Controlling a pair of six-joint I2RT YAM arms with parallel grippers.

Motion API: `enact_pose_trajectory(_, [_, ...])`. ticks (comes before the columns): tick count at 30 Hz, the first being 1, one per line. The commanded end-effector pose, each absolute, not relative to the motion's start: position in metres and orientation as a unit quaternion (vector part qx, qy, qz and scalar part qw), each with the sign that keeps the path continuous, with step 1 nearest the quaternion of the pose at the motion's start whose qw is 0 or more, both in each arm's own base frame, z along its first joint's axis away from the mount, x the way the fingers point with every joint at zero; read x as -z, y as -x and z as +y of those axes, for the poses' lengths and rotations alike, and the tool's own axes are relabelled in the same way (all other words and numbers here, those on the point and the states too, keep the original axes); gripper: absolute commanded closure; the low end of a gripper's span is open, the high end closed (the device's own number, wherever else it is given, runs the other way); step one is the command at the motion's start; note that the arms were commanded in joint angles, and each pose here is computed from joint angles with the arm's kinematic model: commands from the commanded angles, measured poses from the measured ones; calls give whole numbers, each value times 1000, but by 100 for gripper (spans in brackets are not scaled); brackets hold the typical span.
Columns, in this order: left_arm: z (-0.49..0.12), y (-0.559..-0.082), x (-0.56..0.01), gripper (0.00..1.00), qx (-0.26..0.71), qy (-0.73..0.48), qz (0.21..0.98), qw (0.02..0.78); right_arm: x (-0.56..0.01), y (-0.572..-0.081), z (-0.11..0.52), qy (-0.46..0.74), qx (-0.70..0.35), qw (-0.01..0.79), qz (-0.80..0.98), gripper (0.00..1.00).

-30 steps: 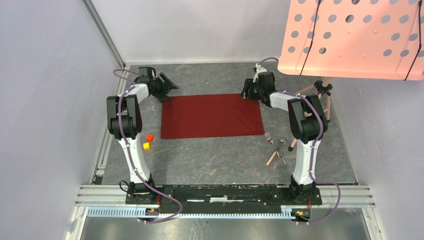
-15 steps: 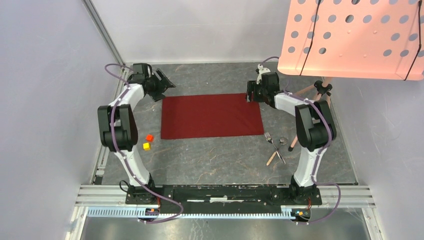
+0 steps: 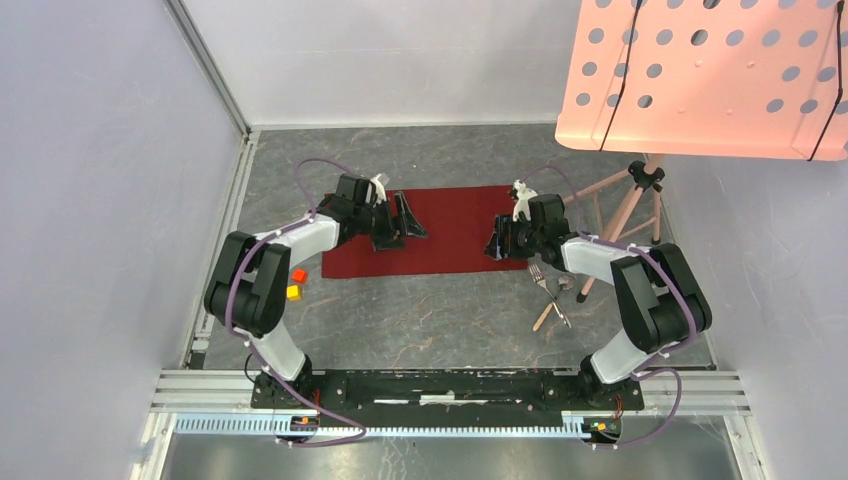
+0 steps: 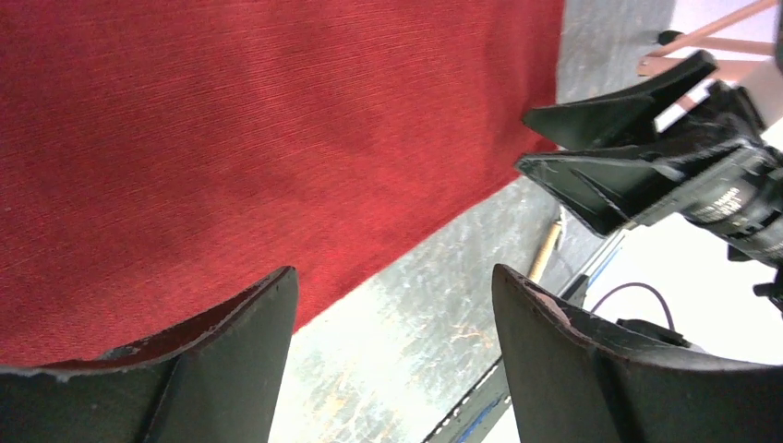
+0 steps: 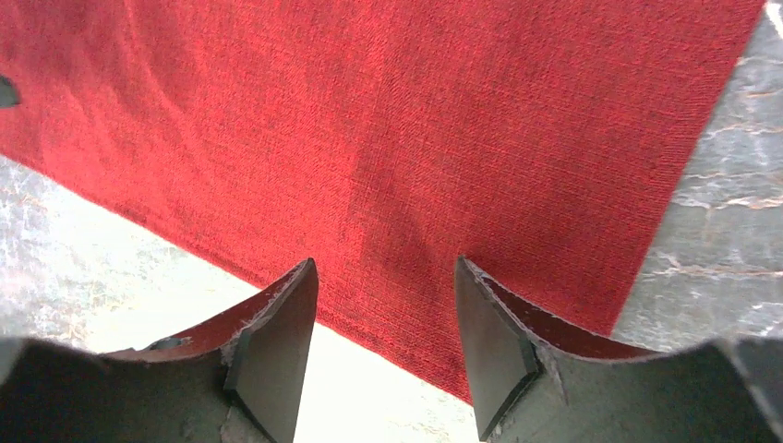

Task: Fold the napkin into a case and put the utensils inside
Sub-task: Smooth out the rectangle-folded napkin at the center of the board.

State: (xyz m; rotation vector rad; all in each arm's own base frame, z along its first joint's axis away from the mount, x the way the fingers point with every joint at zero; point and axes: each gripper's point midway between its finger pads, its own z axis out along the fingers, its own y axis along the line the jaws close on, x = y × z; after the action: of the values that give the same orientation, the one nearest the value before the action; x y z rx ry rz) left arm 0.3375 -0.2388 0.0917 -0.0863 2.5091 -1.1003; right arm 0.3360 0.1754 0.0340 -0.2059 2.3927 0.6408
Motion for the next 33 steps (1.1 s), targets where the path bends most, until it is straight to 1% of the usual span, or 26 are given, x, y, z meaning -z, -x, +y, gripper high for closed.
enact_pose_trajectory(1, [-236, -348, -80, 17, 400, 45, 888, 221, -43, -342, 188, 97, -280, 349, 889, 39])
enact_pose_trajectory(3, [-227, -343, -64, 17, 375, 61, 899, 218, -34, -337, 188, 99, -279, 335, 894, 43])
enact_pose_trajectory(5, [-217, -333, -46, 18, 350, 78, 911, 203, -27, -332, 187, 100, -279, 328, 897, 44])
enact_pose_trajectory(7, [-204, -320, -28, 17, 315, 108, 926, 178, -21, -324, 185, 104, -270, 320, 902, 44])
enact_pose_trajectory(9, [-197, -306, -18, 17, 305, 120, 930, 166, -15, -317, 183, 113, -256, 312, 908, 43])
enact_pose_trajectory(12, [-181, -288, -17, 16, 290, 130, 931, 181, -11, -304, 181, 136, -234, 295, 916, 42])
enact_pose_trajectory(17, [-157, -279, -27, 14, 262, 137, 933, 206, -18, -289, 184, 182, -203, 272, 923, 39])
enact_pose_trajectory(19, [-151, -278, -31, 14, 249, 128, 937, 211, -27, -288, 184, 188, -193, 276, 923, 37])
enact_pose_trajectory(22, [-145, -279, -37, 14, 233, 115, 939, 226, -46, -301, 178, 174, -170, 307, 920, 33])
enact_pose_trajectory(24, [-145, -280, -41, 14, 234, 106, 938, 234, -61, -319, 164, 141, -128, 342, 920, 28])
enact_pose_trajectory(27, [-152, -279, -50, 14, 253, 97, 932, 240, -76, -344, 143, 82, -82, 377, 919, 25])
enact_pose_trajectory(30, [-158, -277, -59, 15, 270, 86, 927, 246, -81, -367, 136, 46, -74, 389, 917, 26])
enact_pose_trajectory(33, [-163, -274, -71, 14, 288, 74, 920, 256, -75, -384, 132, 43, -55, 350, 934, 32])
